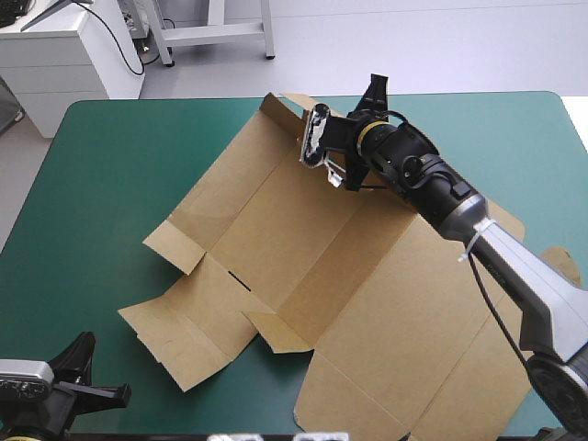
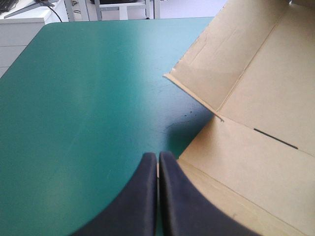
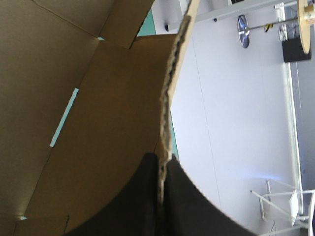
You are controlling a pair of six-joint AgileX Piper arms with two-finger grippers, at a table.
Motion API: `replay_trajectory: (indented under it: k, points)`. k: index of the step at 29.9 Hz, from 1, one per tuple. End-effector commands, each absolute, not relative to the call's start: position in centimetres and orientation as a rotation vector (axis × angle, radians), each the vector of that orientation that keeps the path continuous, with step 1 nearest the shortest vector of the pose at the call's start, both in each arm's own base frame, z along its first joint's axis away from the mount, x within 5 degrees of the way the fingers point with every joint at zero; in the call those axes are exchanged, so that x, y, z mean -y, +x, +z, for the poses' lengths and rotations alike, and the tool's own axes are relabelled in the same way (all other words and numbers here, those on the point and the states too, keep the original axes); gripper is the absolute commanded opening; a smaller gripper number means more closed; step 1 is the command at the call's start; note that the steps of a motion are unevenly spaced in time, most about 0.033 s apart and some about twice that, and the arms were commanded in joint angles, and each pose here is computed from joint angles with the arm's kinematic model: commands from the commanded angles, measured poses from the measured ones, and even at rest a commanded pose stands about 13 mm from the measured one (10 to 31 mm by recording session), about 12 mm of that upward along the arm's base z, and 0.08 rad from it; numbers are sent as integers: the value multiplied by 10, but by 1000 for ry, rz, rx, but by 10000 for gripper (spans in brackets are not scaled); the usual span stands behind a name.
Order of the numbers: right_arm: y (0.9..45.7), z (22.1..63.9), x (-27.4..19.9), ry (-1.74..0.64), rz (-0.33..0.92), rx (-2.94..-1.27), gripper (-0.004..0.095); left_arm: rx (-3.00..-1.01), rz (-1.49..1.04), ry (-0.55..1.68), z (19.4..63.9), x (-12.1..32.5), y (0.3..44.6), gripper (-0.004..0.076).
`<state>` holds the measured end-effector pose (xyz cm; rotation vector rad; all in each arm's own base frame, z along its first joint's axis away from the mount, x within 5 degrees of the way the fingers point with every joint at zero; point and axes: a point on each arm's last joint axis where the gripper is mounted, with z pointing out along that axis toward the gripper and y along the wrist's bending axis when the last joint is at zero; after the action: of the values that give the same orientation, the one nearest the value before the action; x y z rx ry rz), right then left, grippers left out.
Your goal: Fold the box
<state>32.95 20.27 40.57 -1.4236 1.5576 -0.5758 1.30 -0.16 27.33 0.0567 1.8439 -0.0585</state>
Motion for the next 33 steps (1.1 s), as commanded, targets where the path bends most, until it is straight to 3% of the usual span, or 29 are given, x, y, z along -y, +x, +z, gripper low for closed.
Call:
replay_trajectory:
  k: [1, 10, 24, 33]
  points:
    - [305, 446, -212, -1404, -605, -1329, -13, -1730, -71, 52, 289, 2, 10, -8]
    - [279, 451, -266, -1457, -522, -1017, -14, -1730, -71, 52, 289, 2, 10, -8]
    - [313, 390, -335, -1468, -488, -638, -21, -1730, -71, 52, 289, 2, 10, -8]
    - [338, 384, -315, -1437, -501, -720, -21, -1730, -71, 52, 289, 2, 10, -8]
